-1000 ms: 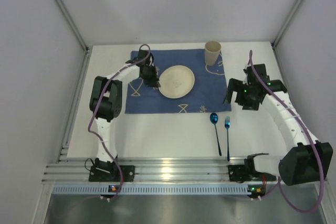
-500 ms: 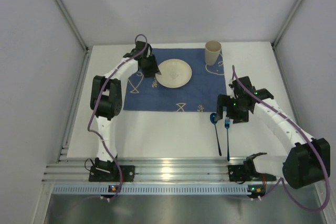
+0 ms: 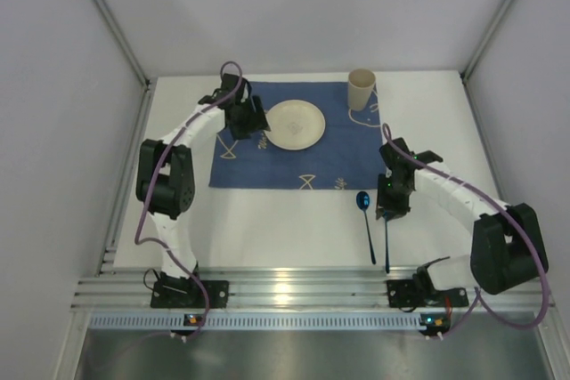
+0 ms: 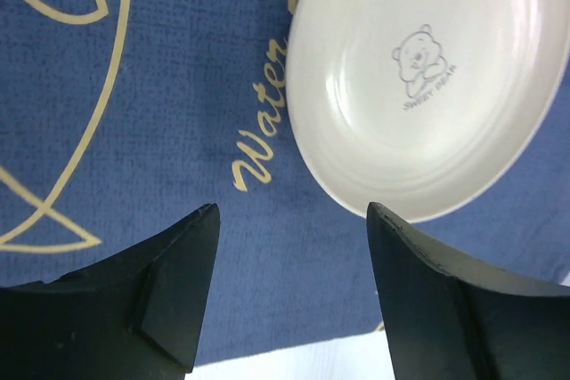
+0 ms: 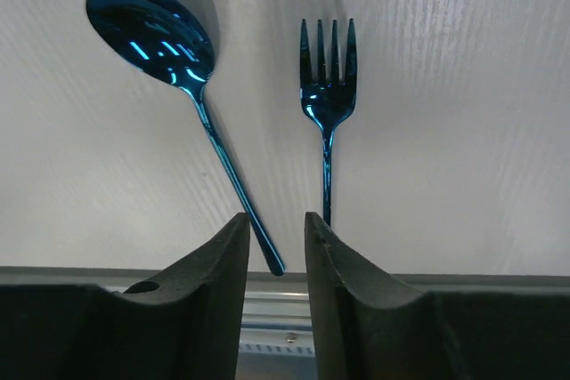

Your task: Set the dinner table for one person

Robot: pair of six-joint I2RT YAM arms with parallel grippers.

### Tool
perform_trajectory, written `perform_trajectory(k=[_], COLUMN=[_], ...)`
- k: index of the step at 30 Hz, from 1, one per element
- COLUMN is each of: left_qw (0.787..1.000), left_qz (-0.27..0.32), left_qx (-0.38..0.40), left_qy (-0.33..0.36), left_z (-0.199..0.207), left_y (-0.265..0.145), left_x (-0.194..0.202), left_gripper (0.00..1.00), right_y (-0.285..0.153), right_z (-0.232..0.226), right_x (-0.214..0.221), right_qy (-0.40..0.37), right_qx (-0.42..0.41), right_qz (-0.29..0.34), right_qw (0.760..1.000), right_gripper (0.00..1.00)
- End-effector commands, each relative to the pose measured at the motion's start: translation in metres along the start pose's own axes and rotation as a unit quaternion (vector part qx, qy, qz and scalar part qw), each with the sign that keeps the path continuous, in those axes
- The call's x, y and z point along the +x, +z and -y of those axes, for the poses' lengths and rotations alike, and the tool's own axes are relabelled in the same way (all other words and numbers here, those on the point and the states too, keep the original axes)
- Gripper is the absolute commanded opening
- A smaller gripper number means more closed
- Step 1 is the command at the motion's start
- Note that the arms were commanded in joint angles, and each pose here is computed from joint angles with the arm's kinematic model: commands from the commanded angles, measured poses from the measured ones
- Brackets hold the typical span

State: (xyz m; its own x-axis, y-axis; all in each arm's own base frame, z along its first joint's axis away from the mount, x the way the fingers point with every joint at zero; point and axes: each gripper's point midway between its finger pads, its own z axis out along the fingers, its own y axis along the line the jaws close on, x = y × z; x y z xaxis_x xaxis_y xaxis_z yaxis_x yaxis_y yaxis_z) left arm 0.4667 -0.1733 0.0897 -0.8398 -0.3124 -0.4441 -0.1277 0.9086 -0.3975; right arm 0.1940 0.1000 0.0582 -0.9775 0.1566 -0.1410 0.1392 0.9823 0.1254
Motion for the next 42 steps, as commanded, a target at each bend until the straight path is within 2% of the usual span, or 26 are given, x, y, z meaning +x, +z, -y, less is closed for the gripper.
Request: perform_trajectory(k=[1,6,15,18,22,28,32,34,35,37,39,42], left_qw=[0.999,0.998,0.998,0.998,0.998,0.998,0.997,0.992,0.989,0.976,0.962,0.935], left_qz=[0.041,0.05,0.053,0.055,0.057,0.053,0.048,0.037,0.033,0.016,0.004,-0.031], left_qx=[0.015,0.018,0.011,0.01,0.01,0.019,0.042,0.091,0.114,0.181,0.226,0.294], left_qy=[0.015,0.017,0.022,0.024,0.029,0.034,0.054,0.079,0.09,0.124,0.153,0.196], left_z=[0.013,0.015,0.012,0.012,0.012,0.016,0.03,0.053,0.065,0.1,0.128,0.18], left_y=[-0.04,-0.057,-0.072,-0.075,-0.083,-0.089,-0.095,-0.103,-0.106,-0.117,-0.126,-0.142], left_x=[-0.016,-0.016,-0.013,-0.013,-0.013,-0.008,-0.001,0.007,0.01,0.025,0.035,0.07], left_gripper=[0.72,0.71,0.7,0.69,0.69,0.69,0.69,0.69,0.69,0.68,0.65,0.6], right_y=[0.009,0.023,0.052,0.06,0.07,0.07,0.038,0.011,-0.003,-0.034,-0.056,-0.101], right_z=[0.01,0.025,0.03,0.031,0.029,0.028,0.026,0.019,0.02,0.007,0.002,-0.017], right_x=[-0.005,0.002,0.004,0.004,0.007,0.004,-0.017,-0.045,-0.047,-0.075,-0.08,-0.109], right_qy=[0.027,0.043,0.046,0.042,0.045,0.041,0.028,0.017,0.013,0.003,-0.004,-0.006], right_qx=[0.039,0.082,0.09,0.092,0.086,0.085,0.096,0.096,0.1,0.086,0.08,0.054], right_qz=[0.013,-0.003,-0.021,-0.023,-0.035,-0.036,-0.004,0.039,0.042,0.079,0.08,0.12], right_qw=[0.999,0.996,0.995,0.995,0.995,0.995,0.995,0.994,0.994,0.993,0.994,0.991], right_gripper=[0.31,0.32,0.34,0.27,0.0,0.0,0.0,0.0,0.0,0.0,0.0,0.0])
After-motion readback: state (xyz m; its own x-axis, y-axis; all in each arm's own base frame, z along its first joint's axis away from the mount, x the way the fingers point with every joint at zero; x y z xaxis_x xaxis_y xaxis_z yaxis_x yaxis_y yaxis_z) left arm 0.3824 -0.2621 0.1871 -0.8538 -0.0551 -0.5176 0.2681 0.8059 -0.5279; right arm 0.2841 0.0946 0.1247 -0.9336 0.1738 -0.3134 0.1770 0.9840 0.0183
